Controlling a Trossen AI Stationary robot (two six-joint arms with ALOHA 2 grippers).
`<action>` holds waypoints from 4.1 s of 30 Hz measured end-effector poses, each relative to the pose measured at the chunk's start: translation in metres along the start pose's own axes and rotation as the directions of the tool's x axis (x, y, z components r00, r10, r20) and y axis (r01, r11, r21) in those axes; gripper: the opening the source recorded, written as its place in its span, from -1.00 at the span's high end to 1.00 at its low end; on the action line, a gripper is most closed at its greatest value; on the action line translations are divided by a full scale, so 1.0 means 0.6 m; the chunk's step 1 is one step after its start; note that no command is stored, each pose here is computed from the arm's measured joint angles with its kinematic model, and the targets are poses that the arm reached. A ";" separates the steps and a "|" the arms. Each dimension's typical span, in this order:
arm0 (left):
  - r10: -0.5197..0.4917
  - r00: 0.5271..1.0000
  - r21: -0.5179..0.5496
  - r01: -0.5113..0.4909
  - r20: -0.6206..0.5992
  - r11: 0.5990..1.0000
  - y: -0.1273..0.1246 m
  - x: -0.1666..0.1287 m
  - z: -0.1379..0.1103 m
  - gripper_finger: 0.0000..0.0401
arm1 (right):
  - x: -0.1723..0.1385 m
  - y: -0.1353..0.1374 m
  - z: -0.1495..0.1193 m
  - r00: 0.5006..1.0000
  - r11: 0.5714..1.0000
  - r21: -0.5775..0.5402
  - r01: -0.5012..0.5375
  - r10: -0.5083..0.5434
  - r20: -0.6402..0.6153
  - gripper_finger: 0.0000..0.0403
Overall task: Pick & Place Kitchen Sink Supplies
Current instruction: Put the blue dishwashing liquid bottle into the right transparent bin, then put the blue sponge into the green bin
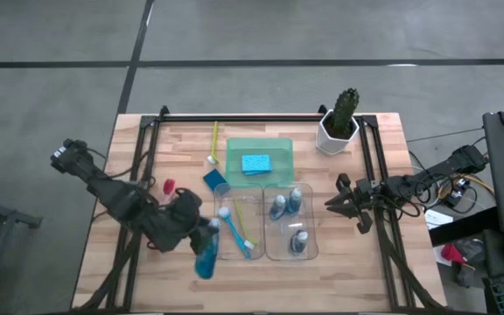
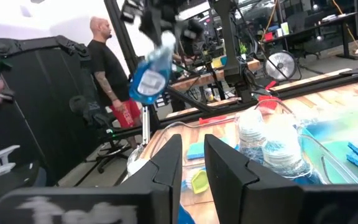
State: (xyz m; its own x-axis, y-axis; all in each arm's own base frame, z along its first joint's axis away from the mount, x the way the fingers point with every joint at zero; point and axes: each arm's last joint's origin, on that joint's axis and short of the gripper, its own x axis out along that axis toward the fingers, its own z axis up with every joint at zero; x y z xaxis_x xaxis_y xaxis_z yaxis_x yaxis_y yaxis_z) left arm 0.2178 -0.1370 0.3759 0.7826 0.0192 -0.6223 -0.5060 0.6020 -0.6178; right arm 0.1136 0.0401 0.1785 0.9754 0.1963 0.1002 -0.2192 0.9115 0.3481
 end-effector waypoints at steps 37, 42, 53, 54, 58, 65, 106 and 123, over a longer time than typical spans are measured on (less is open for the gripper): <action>-0.351 0.879 0.705 0.024 0.323 0.709 -0.064 0.202 0.101 0.37 | 0.000 0.000 0.000 1.000 1.000 -0.001 0.000 0.000 -0.001 0.69; -0.341 0.887 0.744 -0.004 0.311 0.668 -0.062 0.235 0.093 0.36 | 0.000 0.000 0.000 1.000 1.000 -0.001 0.000 0.000 -0.001 0.66; -0.398 0.889 0.764 0.090 0.227 0.638 -0.053 0.319 0.062 0.36 | 0.000 0.000 0.000 1.000 1.000 -0.001 0.000 0.000 -0.001 0.58; -0.404 0.885 0.757 0.097 0.231 0.646 -0.049 0.323 0.058 0.37 | 0.000 0.000 0.000 1.000 1.000 -0.001 0.000 0.000 -0.001 0.57; -0.431 0.866 0.743 0.110 0.254 0.660 -0.026 0.341 0.041 0.37 | 0.000 0.000 0.000 1.000 1.000 -0.002 0.000 0.000 -0.002 0.56; -0.398 0.879 0.758 0.067 0.262 0.648 0.022 0.356 0.022 0.34 | 0.000 0.000 0.000 1.000 1.000 -0.002 0.000 0.000 -0.002 0.60; -0.418 0.870 0.773 0.071 0.260 0.630 0.037 0.368 0.012 0.14 | 0.000 0.000 0.000 1.000 1.000 -0.001 0.000 0.000 -0.002 0.67; -0.472 0.810 0.517 0.254 0.348 0.818 0.009 0.249 0.067 0.08 | 0.000 0.000 0.000 1.000 1.000 0.000 0.000 0.000 0.000 0.57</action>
State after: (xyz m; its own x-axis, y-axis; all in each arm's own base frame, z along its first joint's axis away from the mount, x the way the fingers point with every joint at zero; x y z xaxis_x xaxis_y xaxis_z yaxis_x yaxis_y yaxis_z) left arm 0.3468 -0.0989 0.2988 0.9989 0.0093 -0.0453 -0.0273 0.9095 -0.4147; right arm 0.1136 0.0401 0.1784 0.9754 0.1967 0.0999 -0.2194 0.9114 0.3483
